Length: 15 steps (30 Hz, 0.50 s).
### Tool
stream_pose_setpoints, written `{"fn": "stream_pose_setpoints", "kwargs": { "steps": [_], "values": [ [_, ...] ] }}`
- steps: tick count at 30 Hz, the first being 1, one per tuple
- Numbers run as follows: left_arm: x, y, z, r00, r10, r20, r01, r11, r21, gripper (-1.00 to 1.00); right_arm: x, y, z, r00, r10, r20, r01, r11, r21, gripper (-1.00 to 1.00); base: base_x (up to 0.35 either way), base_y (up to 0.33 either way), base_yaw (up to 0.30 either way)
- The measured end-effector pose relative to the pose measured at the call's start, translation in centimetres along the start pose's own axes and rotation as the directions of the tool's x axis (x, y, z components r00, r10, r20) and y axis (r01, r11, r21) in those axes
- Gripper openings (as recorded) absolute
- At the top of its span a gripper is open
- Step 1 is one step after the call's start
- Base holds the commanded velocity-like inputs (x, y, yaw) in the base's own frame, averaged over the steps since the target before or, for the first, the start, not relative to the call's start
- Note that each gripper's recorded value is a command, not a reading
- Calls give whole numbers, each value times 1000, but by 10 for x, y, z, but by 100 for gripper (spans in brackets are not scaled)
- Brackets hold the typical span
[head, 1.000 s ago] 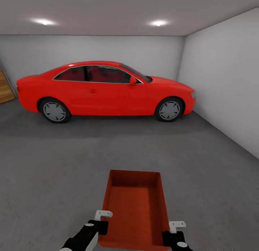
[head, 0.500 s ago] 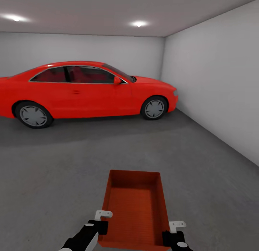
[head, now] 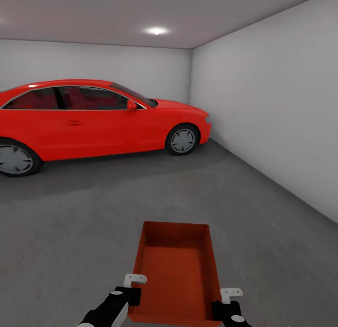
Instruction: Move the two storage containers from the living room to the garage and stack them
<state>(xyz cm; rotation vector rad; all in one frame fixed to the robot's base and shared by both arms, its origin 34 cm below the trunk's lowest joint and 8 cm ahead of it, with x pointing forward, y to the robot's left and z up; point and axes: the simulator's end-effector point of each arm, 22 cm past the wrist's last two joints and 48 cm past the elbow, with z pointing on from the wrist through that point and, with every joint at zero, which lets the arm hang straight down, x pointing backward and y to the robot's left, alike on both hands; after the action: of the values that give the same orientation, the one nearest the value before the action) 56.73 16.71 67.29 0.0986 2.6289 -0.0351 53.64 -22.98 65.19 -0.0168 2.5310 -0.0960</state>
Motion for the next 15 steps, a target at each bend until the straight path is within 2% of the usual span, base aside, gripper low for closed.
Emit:
{"fn": "stream_pose_setpoints", "kwargs": {
  "steps": [15],
  "values": [
    [0,0,0,1000,0,0,0,1000,0,-100,0,0,0,1000,0,0,0,1000,0,-100,0,0,-276]
  ]
}}
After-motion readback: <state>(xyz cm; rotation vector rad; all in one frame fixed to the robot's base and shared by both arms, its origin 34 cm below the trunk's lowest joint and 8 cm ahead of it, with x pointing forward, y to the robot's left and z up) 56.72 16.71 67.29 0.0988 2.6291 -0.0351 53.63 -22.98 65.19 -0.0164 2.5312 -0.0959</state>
